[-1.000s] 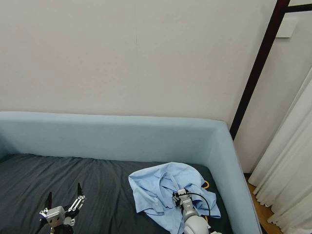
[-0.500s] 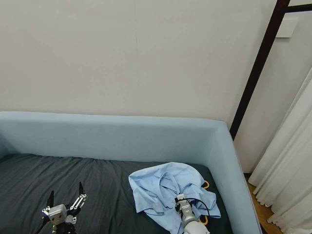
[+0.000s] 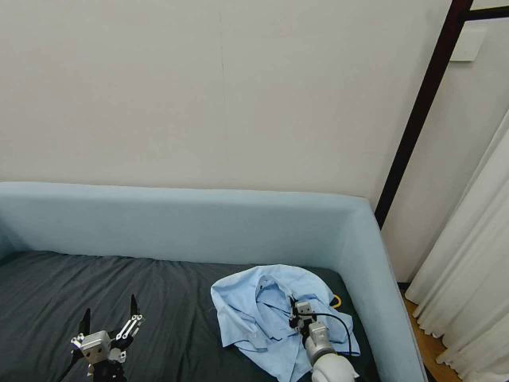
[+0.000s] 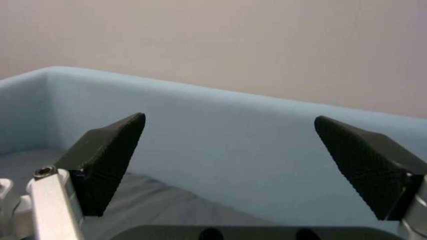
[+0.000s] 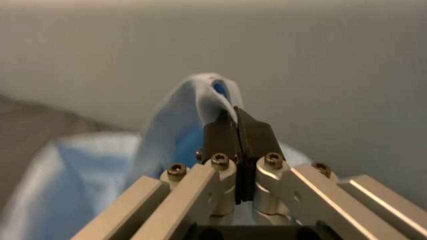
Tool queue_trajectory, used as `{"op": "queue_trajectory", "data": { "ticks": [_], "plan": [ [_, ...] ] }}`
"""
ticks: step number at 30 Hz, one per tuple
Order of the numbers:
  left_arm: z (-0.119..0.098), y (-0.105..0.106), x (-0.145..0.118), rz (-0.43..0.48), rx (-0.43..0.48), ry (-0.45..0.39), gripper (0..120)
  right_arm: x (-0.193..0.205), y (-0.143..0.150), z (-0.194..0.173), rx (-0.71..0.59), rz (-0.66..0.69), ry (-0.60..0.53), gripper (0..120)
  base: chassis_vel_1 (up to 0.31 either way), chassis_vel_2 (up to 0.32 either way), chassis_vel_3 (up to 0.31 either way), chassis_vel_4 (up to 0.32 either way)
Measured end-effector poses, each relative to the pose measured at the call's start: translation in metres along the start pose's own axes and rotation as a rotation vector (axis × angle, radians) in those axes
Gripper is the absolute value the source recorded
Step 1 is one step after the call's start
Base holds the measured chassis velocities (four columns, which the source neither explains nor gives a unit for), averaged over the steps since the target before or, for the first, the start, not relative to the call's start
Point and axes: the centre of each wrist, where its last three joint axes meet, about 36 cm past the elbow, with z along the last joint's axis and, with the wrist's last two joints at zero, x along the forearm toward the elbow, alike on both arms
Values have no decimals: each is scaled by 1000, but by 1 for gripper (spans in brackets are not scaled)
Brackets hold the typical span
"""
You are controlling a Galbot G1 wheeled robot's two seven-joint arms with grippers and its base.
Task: Pick up the clothes from the sofa and hang them on the clothes hanger.
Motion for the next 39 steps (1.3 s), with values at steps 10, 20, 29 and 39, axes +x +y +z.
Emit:
{"op": "queue_trajectory", "data": {
  "ticks": [10,20,29,39],
  "plan": [
    [12,-13,-14,221,52,-32,100,-20,-12,-117,-141,-129,-261,0,0,0,0,0],
    [49,-38,-5,416,101,-27,100,-34,-5,-194,-162,-152,-355,0,0,0,0,0],
    [82,-65,2,620,146,-12,100,-32,2,-200,-157,-159,-351,0,0,0,0,0],
    [128,-89,-12,931,113,41,100,-38,-2,-188,-154,-138,-327,0,0,0,0,0]
  ]
}}
